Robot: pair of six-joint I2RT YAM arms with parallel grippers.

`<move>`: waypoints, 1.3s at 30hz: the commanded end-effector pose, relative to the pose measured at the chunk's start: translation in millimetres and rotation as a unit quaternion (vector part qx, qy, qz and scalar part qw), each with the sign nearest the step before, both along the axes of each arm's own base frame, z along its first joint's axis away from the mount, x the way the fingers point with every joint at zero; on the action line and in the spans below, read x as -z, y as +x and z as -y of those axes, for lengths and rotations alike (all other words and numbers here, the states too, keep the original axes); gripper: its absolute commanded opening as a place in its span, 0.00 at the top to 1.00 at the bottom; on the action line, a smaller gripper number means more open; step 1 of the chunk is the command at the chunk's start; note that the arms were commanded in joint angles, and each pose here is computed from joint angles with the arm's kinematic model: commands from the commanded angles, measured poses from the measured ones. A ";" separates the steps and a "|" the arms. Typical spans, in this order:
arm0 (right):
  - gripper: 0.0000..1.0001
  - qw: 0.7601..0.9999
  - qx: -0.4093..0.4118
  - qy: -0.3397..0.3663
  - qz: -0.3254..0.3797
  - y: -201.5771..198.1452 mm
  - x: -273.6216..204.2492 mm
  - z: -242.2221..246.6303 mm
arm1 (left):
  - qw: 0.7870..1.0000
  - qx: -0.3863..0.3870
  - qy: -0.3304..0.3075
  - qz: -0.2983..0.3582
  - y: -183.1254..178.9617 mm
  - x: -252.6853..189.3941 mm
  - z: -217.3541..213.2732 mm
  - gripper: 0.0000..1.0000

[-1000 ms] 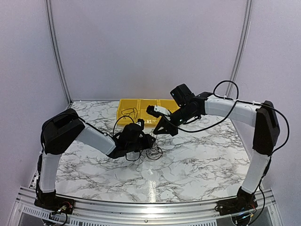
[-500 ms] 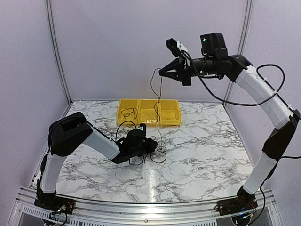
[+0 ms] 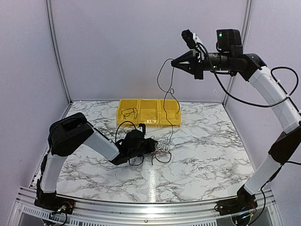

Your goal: Untangle the cables

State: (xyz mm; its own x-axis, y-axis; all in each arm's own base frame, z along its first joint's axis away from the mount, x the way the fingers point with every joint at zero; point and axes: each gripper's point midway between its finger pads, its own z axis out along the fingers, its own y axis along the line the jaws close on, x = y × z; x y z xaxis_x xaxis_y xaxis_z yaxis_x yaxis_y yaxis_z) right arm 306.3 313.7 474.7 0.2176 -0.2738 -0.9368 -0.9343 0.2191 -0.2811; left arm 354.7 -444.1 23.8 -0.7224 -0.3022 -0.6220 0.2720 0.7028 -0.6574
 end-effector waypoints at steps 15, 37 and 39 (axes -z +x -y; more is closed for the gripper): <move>1.00 0.996 -0.003 -0.056 -0.074 -1.1 132.4 3.9 | 0.984 -0.011 -0.011 0.177 -49.5 -133.2 -93.5 0.43; 1.00 0.984 -0.099 -0.076 -0.129 -49.6 217.5 -27.6 | 0.945 0.191 0.069 0.257 -71.8 -178.7 -32.8 0.44; 1.00 0.983 -0.104 -0.077 -0.127 -53.0 217.6 -29.7 | 0.941 0.204 0.068 0.262 -72.4 -181.0 -26.6 0.47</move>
